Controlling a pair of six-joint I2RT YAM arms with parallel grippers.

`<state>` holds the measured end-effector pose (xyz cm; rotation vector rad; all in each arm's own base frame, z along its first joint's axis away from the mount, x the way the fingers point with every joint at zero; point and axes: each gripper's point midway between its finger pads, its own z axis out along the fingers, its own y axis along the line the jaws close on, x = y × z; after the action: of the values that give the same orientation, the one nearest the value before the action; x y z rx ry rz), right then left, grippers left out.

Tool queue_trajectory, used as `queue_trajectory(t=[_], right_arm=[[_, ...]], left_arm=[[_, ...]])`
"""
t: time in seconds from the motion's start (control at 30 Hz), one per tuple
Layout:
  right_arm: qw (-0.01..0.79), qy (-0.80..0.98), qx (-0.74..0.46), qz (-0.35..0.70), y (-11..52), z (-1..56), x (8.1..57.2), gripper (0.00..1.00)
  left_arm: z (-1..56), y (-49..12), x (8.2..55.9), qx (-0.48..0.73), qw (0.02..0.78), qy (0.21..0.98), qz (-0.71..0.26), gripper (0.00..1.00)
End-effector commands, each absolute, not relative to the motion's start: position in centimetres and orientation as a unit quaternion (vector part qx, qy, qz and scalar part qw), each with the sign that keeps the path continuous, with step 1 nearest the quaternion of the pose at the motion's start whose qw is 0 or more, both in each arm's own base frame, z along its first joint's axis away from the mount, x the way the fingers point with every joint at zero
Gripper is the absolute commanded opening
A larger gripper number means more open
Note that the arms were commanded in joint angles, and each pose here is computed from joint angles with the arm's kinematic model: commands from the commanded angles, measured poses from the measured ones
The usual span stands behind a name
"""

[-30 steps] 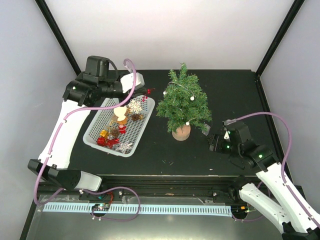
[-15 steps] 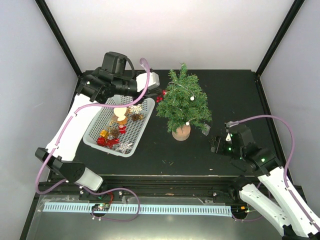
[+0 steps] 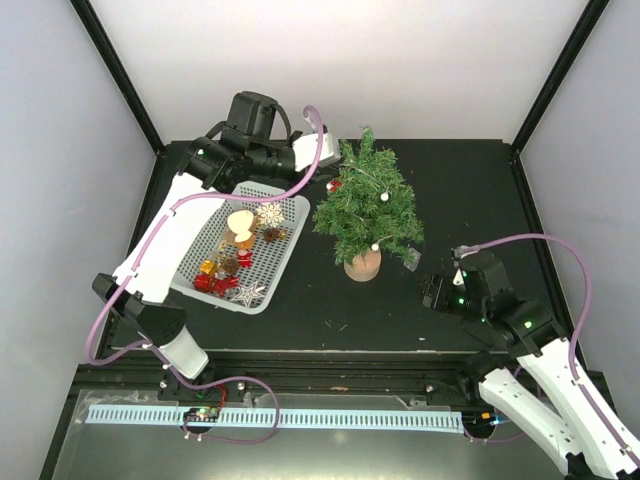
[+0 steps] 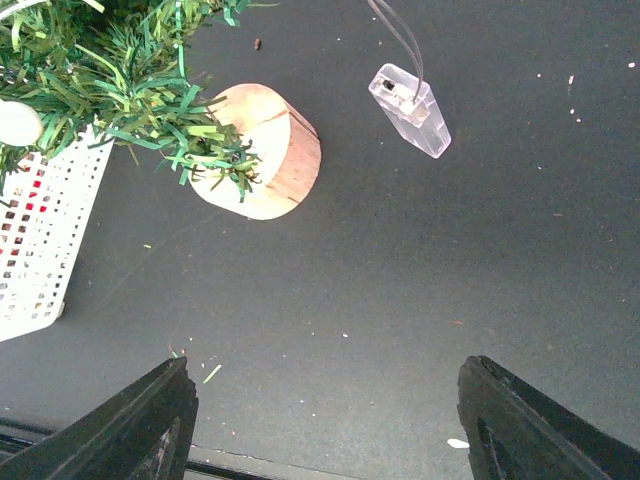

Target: Decorate the small christmas tree

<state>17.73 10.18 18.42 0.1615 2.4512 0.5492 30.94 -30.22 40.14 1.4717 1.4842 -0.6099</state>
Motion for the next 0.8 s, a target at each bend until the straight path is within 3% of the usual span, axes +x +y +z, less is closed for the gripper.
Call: queue_trajectory(t=[0.0,0.77], right_arm=[[0.306,0.927,0.067,0.204,9.9,18.0,17.5,0.72],[0.303,0.928,0.062,0.208,10.1,17.8,17.4,0.72]], left_arm=[[40.8,-31.1,31.3,0.601,0.473,0.597,-0.240,0.11],[38.2,-32.5,32.1,0.612,0.453,0.607,-0.226,0.15]])
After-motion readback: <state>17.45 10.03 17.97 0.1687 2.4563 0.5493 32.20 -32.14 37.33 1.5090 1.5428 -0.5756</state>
